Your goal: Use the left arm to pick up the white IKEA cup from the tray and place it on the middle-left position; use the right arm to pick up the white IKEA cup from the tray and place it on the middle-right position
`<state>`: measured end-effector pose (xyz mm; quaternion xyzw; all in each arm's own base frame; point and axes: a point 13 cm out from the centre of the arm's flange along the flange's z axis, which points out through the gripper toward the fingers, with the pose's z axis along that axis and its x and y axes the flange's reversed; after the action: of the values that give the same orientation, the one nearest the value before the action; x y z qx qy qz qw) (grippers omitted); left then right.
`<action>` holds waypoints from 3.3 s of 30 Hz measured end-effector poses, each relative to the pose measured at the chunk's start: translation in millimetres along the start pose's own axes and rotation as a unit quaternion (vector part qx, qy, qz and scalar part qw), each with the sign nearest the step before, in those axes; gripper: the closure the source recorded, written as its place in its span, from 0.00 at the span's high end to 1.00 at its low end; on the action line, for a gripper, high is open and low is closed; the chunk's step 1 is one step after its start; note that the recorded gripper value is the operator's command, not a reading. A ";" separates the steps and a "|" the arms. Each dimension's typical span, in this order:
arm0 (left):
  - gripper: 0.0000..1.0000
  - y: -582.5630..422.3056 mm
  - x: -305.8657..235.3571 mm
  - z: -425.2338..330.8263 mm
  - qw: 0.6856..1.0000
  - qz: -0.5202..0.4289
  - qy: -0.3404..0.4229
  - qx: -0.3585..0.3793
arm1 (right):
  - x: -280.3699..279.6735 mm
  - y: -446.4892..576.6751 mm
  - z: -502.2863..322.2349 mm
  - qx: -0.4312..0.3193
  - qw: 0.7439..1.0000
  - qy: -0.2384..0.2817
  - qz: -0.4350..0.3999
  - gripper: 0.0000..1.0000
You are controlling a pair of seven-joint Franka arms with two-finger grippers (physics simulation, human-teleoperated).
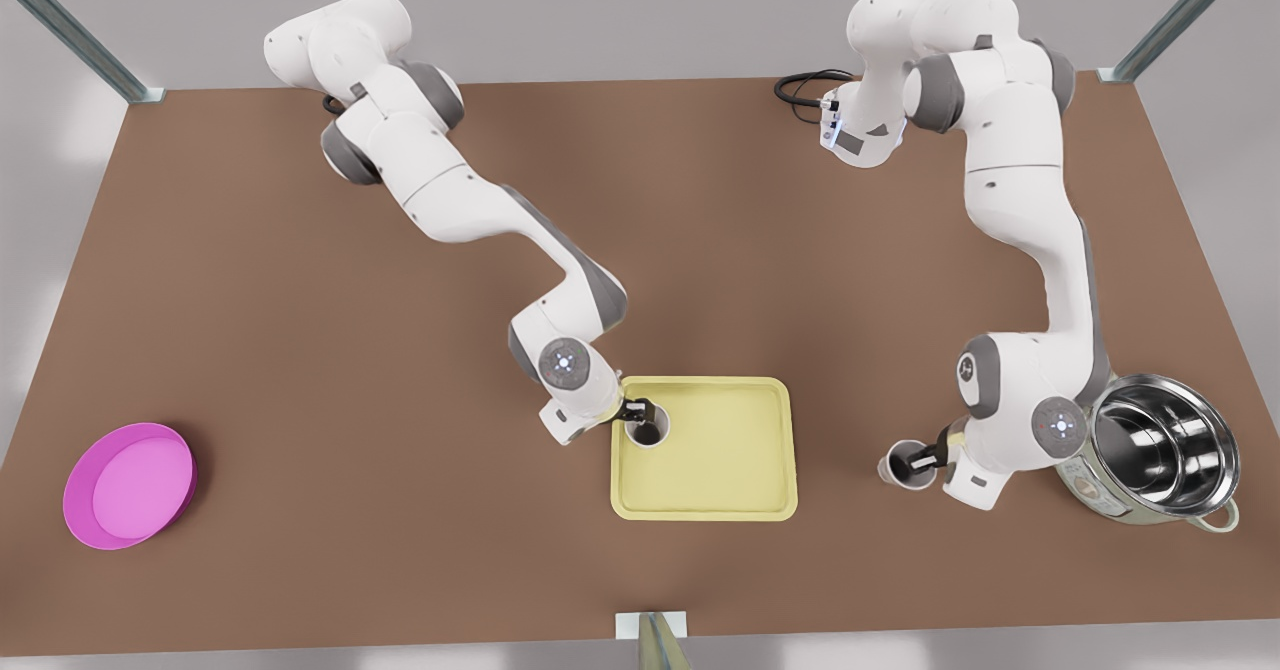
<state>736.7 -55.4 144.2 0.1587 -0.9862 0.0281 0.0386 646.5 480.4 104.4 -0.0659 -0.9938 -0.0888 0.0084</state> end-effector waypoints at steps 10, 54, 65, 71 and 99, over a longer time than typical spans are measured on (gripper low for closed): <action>1.00 -4.6 8.1 33.0 0.997 0.071 0.023 0.010 | 4.7 9.1 8.6 -0.017 1.000 0.005 0.001 0.00; 1.00 25.0 112.1 -262.3 0.981 0.189 -0.034 0.003 | -80.6 -227.8 -54.8 -0.003 0.981 0.121 -0.149 0.00; 1.00 25.6 110.7 -261.0 0.981 0.189 -0.035 0.001 | -105.5 -231.7 -38.7 0.001 0.978 0.073 -0.197 0.12; 1.00 26.2 110.3 -261.2 0.981 0.188 -0.035 0.001 | -114.3 -233.6 -40.3 0.007 0.975 0.057 -0.215 0.38; 1.00 25.0 109.9 -265.2 0.981 0.189 -0.039 0.004 | -37.9 -382.0 -356.8 0.090 0.979 0.082 -0.161 1.00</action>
<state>642.6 -47.9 416.4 -0.0294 -0.9990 0.0322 -0.0060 635.3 39.5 387.5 0.1040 -0.9913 -0.0043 0.0811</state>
